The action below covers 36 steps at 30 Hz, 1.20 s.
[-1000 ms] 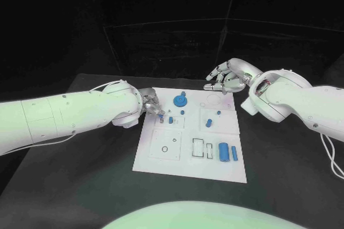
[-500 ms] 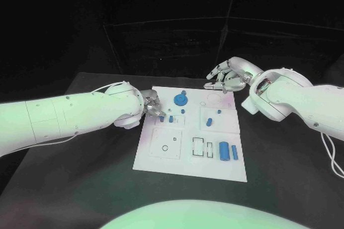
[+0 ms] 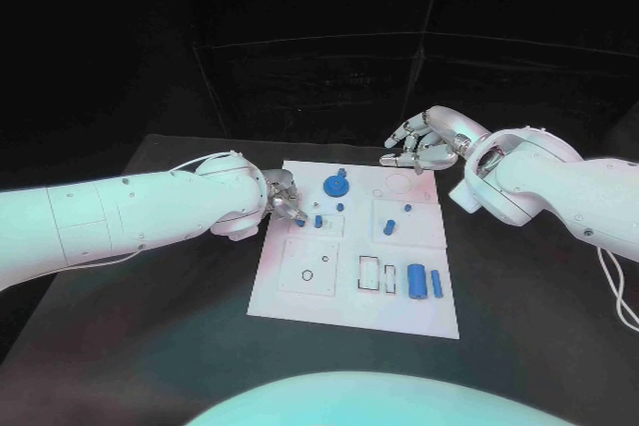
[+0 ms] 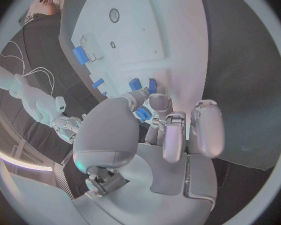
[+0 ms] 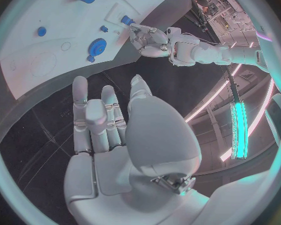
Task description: Assemble the parts on the task board
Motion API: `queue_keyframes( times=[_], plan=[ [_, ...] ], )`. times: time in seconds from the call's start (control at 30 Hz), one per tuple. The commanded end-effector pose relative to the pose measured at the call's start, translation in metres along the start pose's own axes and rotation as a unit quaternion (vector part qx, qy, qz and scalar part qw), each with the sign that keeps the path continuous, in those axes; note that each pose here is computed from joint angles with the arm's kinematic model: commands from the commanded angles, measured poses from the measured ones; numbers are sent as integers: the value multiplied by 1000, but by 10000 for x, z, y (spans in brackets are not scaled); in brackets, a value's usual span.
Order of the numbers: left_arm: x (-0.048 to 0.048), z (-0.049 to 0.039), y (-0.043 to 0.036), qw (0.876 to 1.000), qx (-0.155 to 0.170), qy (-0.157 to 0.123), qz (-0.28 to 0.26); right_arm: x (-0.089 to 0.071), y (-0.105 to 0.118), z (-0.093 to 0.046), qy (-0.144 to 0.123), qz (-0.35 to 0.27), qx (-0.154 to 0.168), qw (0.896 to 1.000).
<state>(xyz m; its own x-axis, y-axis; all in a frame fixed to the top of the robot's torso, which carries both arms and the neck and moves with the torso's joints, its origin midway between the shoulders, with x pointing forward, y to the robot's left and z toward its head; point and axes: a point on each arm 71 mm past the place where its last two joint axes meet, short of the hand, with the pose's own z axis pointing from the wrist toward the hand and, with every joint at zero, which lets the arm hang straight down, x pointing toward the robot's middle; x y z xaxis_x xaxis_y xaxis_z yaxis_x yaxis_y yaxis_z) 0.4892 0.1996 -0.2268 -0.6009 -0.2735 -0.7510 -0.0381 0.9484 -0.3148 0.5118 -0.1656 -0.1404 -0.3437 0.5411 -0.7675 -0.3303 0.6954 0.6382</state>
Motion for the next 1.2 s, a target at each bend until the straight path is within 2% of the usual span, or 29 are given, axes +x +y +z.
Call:
queue_keyframes(
  times=[0.03, 0.4, 1.2],
  plan=[
    [41, -5, 18, 1000, -7, 18, 14, -4, 13, 0, 1, -2, -4, 1000],
    [43, -11, 38, 1000, -10, 21, 16, -5, 12, 0, 1, -2, -4, 1000],
    [68, 47, -25, 999, -13, 44, 14, 4, 26, 5, 2, -2, -5, 1000]
  ],
)
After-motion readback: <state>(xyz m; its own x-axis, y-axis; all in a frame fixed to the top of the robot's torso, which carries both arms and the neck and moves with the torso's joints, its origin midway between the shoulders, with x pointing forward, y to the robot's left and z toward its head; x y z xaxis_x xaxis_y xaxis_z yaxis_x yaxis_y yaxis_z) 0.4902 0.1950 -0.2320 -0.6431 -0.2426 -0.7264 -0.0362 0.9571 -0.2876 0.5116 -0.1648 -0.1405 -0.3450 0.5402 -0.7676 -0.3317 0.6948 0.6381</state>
